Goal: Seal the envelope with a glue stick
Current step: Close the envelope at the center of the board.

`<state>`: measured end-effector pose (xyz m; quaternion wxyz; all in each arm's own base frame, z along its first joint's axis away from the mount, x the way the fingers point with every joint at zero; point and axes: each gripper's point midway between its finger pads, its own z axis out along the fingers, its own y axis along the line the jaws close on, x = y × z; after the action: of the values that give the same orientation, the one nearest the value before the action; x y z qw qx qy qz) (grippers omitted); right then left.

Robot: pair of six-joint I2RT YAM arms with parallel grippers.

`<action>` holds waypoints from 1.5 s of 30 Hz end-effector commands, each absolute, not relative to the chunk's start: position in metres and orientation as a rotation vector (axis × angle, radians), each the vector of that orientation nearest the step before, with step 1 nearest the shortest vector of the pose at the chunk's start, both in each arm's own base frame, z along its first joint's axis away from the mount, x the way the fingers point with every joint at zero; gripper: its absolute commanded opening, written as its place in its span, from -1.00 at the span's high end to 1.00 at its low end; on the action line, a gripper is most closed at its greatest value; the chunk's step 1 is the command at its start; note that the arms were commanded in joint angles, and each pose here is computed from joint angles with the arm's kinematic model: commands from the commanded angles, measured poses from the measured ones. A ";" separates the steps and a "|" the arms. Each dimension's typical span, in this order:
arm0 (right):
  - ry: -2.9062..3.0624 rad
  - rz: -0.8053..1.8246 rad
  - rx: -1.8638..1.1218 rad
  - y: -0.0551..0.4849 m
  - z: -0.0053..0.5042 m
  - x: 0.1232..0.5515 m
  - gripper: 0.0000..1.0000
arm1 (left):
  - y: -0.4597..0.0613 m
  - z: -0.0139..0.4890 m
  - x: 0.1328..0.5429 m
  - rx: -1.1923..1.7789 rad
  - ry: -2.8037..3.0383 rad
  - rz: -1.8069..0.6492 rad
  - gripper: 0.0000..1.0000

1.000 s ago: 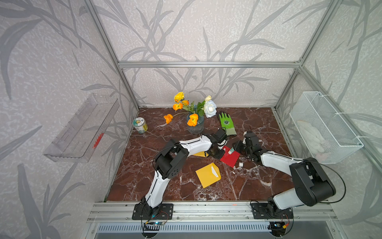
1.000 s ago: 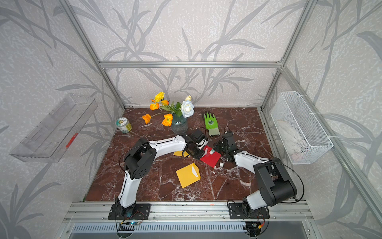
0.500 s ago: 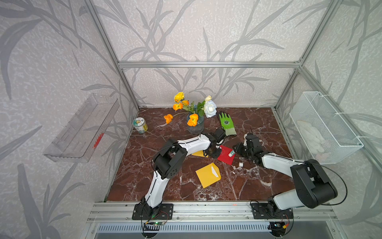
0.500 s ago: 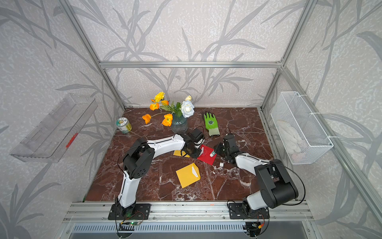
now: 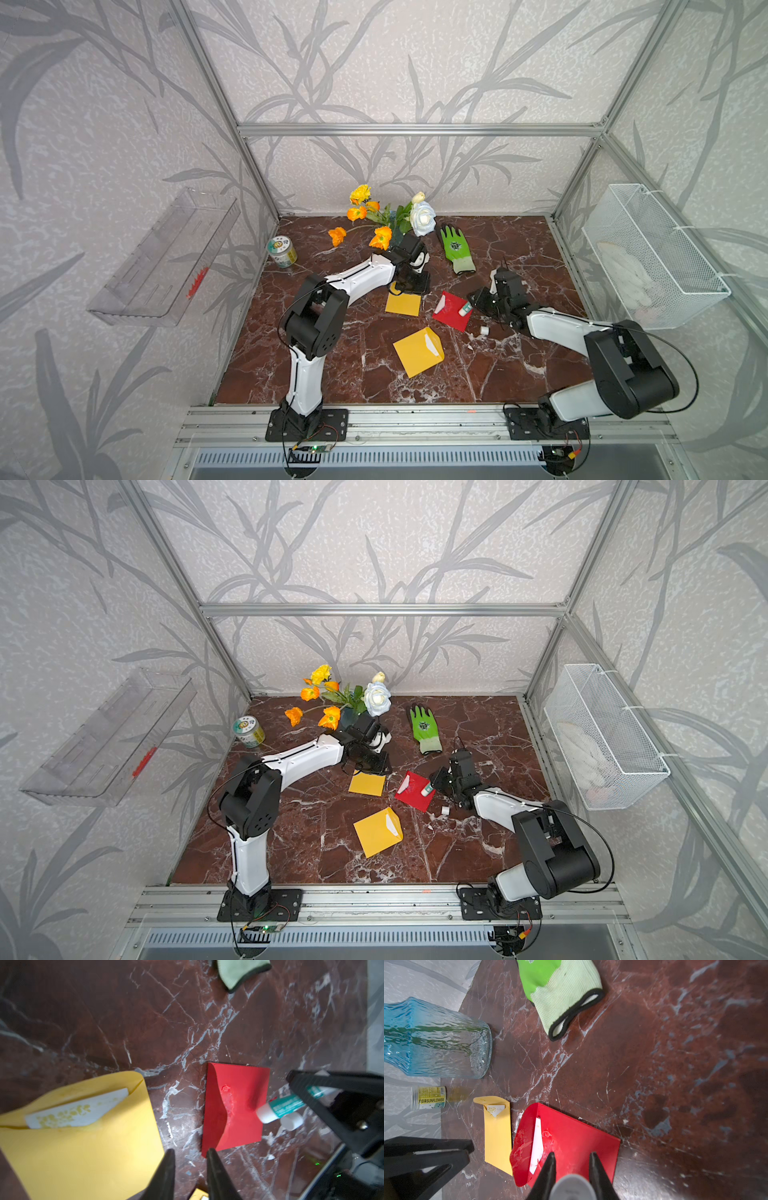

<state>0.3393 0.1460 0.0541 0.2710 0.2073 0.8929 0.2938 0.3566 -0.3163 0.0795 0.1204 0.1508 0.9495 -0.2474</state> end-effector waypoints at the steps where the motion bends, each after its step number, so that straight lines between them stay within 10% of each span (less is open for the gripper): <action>1: 2.382 0.905 0.621 0.150 0.058 0.338 1.00 | -0.328 0.072 0.347 0.431 2.802 -0.811 0.69; 45: 2.409 1.021 0.677 0.158 0.042 0.332 1.00 | -0.367 0.047 0.335 0.460 2.844 -0.880 0.61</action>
<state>0.3326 0.1580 0.0449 0.2194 0.2435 0.8720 0.3635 0.3339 -0.3599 0.0428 0.0690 0.1522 0.9442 -0.2839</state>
